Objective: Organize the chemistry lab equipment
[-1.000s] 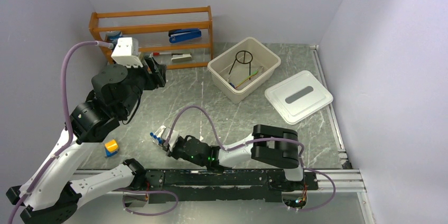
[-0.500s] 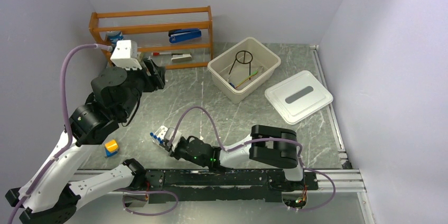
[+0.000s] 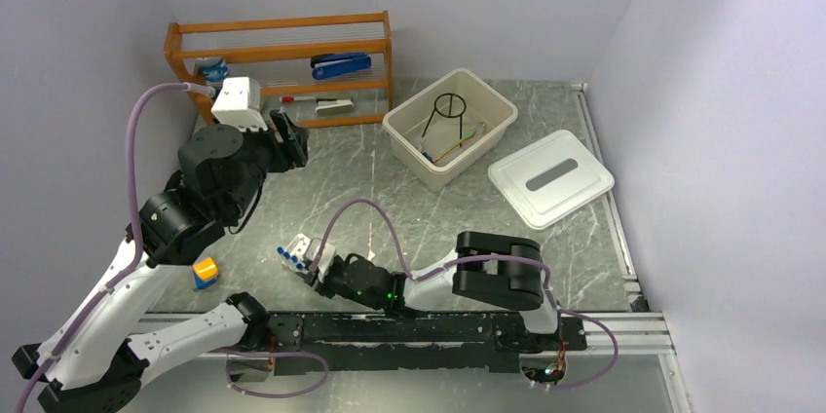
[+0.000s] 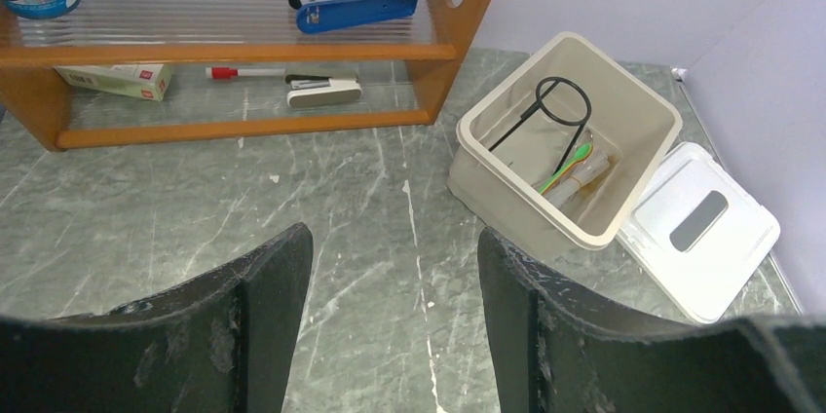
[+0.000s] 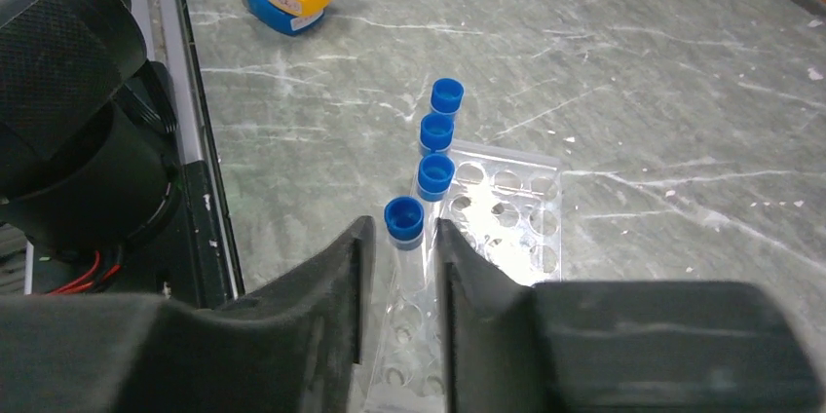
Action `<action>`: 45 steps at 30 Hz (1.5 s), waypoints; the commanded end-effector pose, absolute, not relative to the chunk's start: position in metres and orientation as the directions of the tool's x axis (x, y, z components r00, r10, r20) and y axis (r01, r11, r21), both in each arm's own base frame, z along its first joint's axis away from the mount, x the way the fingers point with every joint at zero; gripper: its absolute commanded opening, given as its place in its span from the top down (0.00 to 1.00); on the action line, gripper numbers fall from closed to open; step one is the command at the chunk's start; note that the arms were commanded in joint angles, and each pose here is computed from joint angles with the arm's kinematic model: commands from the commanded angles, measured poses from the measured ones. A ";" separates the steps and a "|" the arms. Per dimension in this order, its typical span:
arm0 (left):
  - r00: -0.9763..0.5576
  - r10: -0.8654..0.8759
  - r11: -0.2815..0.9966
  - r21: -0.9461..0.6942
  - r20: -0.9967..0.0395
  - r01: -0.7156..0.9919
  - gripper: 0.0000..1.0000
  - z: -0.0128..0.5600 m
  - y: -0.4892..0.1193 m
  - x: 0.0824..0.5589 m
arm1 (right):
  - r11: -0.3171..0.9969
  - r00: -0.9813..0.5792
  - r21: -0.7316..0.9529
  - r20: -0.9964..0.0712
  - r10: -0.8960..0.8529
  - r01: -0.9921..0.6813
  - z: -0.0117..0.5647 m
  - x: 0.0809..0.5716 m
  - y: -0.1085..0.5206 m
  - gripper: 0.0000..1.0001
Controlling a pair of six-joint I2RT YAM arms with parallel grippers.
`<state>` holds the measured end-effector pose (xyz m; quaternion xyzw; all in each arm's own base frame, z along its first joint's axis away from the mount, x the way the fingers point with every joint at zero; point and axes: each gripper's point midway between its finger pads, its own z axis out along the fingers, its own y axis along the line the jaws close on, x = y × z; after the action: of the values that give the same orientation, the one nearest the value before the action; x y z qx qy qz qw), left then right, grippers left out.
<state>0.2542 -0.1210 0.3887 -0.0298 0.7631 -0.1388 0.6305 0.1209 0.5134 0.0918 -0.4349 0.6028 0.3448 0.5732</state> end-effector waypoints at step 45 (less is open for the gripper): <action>-0.404 -0.147 0.846 -0.326 -0.903 0.421 0.19 0.294 -0.223 0.271 | 0.808 -0.395 0.406 -0.720 0.571 0.427 0.169 0.349 0.058 0.59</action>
<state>0.2716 -0.2042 0.2867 0.0725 0.8137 -0.2146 0.5354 0.3245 0.0876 0.1897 0.2780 0.8129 0.0754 0.5061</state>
